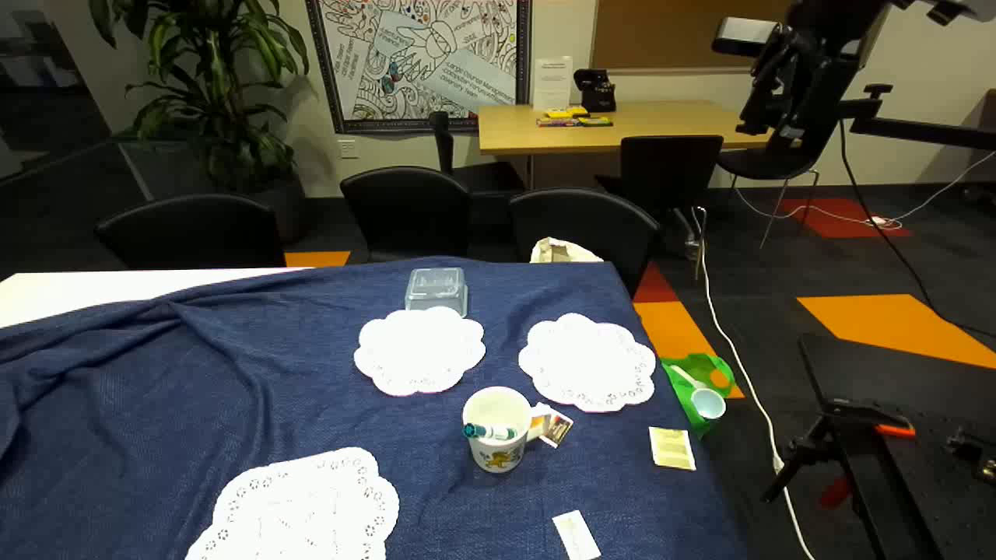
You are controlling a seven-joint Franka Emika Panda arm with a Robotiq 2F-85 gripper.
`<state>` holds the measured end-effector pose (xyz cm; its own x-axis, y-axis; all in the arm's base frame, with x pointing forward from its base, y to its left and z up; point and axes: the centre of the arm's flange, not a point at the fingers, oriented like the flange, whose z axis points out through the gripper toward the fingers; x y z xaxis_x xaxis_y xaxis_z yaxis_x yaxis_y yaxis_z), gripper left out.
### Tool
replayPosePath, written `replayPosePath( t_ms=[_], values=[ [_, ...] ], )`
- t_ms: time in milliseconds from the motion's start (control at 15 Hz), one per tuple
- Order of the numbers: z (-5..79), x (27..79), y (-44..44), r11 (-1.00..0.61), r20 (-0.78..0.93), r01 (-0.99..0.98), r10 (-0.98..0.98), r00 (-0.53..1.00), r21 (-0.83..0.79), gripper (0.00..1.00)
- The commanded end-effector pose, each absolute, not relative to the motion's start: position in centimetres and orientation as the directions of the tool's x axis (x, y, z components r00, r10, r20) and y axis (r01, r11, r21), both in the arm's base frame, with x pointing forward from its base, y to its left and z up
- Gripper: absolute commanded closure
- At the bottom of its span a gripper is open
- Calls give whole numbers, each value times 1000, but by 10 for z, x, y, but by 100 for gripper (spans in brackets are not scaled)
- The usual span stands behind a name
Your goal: Take the marker out of the mug
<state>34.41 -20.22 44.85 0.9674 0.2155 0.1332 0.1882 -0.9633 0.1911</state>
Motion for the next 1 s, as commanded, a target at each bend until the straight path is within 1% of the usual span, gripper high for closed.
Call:
replayPosePath(
  t_ms=[0, 600, 933],
  values=[
    [449, 344, -202, -963, 133, 188, 215, 967, 191, 0],
    [449, 344, -202, -963, 133, 188, 215, 967, 191, 0],
    [457, 366, -187, -941, 126, 241, 276, 953, 236, 0]
  ],
)
